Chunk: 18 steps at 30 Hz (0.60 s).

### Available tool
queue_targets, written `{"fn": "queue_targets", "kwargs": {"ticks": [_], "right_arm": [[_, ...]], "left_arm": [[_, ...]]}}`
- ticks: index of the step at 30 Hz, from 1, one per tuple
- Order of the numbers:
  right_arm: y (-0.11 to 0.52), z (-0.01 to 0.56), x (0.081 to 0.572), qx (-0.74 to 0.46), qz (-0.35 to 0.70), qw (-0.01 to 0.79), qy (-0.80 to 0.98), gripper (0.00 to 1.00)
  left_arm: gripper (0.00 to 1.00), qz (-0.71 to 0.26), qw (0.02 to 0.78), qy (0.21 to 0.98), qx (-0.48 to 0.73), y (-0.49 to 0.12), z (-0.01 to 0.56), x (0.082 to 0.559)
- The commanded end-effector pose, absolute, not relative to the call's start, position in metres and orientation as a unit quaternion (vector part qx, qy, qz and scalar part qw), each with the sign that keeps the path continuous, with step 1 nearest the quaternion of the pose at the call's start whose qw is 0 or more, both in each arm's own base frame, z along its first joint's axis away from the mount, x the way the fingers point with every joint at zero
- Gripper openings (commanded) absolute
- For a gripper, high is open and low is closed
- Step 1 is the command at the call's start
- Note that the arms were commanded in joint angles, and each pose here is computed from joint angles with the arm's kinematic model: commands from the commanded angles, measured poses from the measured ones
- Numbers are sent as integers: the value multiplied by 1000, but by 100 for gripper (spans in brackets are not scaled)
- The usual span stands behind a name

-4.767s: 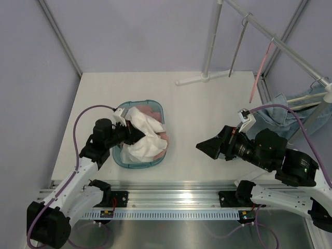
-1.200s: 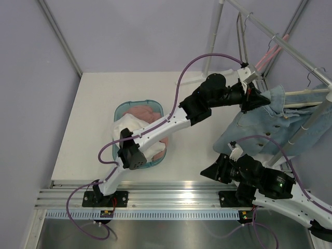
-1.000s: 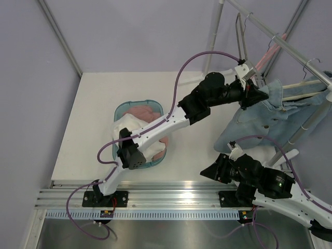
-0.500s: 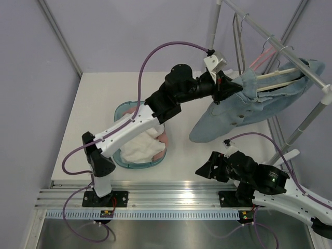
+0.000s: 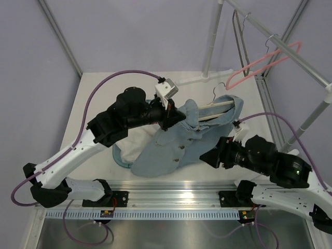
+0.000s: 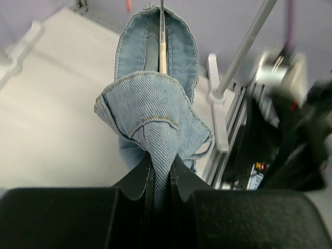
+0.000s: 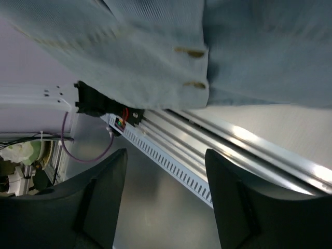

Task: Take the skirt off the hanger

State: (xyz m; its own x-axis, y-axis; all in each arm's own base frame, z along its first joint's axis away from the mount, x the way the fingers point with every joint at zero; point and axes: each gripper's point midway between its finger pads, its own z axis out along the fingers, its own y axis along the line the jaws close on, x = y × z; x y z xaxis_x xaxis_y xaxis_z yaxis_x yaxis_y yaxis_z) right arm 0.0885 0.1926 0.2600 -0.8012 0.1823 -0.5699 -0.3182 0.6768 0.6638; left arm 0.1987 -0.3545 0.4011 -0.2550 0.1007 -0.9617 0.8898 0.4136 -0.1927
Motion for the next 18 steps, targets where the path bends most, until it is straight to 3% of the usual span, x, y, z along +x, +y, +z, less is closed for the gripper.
{"fn": "queue_targets", "kwargs": {"ticks": [1, 7, 18], "right_arm": [[179, 322, 113, -55, 383, 412, 825, 66], [187, 383, 153, -32, 366, 510, 778, 57], [262, 373, 186, -69, 348, 490, 796, 53]], "left_arm": [[0, -395, 506, 682, 349, -321, 401, 181], [0, -432, 473, 689, 340, -288, 377, 142], [0, -447, 475, 687, 321, -253, 377, 116]]}}
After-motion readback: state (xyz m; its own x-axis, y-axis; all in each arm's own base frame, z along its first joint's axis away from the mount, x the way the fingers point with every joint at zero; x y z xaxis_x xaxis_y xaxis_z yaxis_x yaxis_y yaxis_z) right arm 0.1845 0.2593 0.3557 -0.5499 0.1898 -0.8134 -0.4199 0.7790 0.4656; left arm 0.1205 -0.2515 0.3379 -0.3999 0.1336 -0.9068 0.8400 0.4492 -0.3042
